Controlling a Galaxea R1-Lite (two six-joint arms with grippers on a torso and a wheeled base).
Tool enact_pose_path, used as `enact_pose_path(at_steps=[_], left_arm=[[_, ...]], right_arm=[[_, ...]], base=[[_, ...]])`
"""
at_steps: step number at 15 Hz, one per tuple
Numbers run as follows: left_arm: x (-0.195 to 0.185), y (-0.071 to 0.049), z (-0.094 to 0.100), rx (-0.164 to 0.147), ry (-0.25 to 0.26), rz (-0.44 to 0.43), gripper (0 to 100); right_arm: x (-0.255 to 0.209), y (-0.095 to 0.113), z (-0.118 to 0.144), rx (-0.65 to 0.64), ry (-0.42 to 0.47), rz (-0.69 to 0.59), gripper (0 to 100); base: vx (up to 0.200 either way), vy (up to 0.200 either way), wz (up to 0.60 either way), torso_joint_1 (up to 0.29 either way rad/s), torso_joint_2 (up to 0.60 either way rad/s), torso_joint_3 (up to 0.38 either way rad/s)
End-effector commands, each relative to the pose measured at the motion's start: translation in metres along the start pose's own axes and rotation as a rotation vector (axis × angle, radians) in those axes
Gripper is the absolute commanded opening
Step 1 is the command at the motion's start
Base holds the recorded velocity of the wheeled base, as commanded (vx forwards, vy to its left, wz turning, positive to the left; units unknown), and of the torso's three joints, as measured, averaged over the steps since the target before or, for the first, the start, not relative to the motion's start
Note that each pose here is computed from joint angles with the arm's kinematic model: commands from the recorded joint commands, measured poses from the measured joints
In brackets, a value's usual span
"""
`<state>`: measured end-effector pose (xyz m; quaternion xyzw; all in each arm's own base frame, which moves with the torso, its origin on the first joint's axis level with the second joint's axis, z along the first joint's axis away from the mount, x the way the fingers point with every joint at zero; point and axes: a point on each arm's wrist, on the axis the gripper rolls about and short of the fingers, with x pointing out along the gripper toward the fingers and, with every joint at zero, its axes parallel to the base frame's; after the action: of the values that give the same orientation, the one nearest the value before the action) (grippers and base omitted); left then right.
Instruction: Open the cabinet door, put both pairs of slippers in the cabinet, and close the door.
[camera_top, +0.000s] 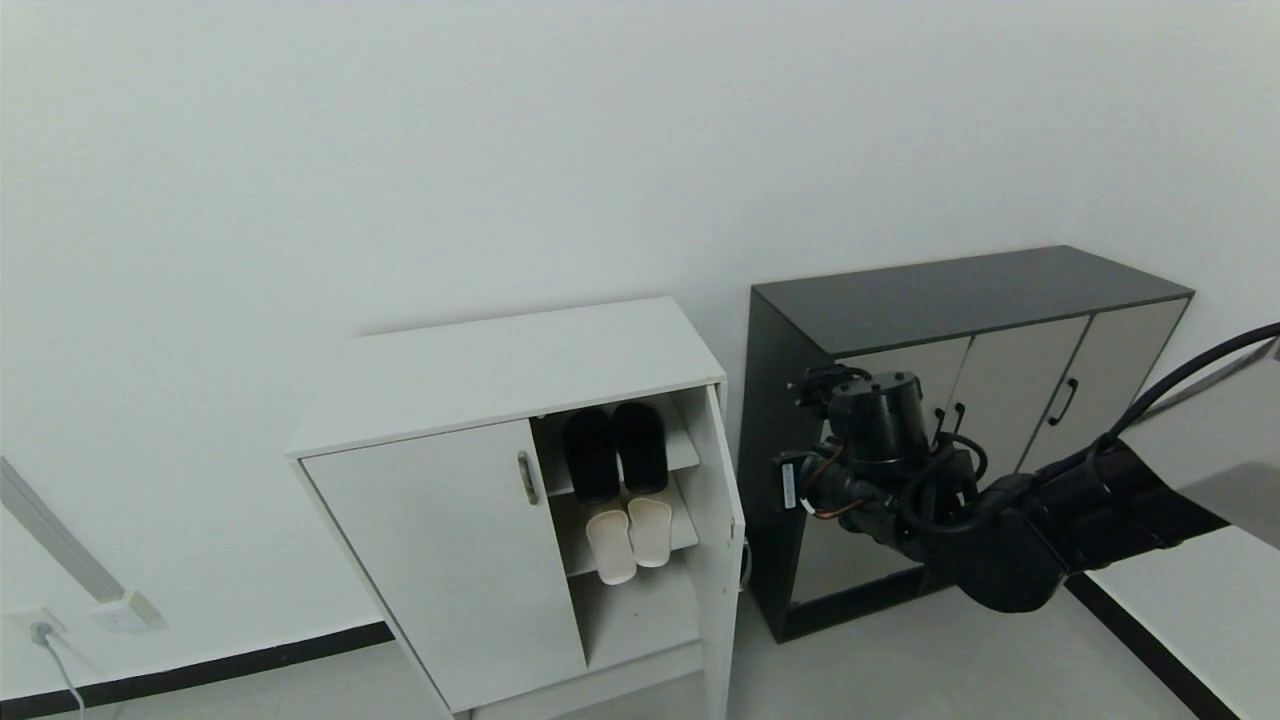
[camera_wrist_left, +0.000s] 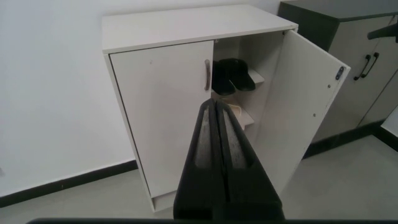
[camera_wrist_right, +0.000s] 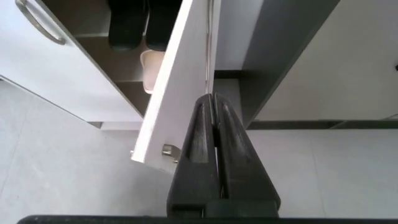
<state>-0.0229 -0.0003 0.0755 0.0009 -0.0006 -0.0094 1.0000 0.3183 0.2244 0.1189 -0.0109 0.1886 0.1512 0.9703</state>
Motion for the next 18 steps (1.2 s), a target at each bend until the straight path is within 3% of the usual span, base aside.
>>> enact_pose_path(at_steps=[1,4,10,18], left_arm=[[0.0,0.0,0.0,0.0,0.001,0.0,0],[0.0,0.0,0.0,0.0,0.001,0.0,0],[0.0,0.0,0.0,0.0,0.001,0.0,0],[0.0,0.0,0.0,0.0,0.001,0.0,0]], right_arm=[[0.0,0.001,0.001,0.0,-0.003,0.002,0],[-0.001,0.0,0.0,0.0,-0.001,0.003,0],[0.0,-0.002,0.001,-0.029,-0.004,-0.004,0],[0.004,-0.041,-0.014,-0.048,0.049,-0.149,0]], base=[[0.0,0.0,0.6,0.002,0.0,0.002],[0.0,0.0,0.6,0.004,0.0,-0.001],[0.0,0.0,0.0,0.0,0.0,0.0],[0.0,0.0,0.0,0.0,0.0,0.0]])
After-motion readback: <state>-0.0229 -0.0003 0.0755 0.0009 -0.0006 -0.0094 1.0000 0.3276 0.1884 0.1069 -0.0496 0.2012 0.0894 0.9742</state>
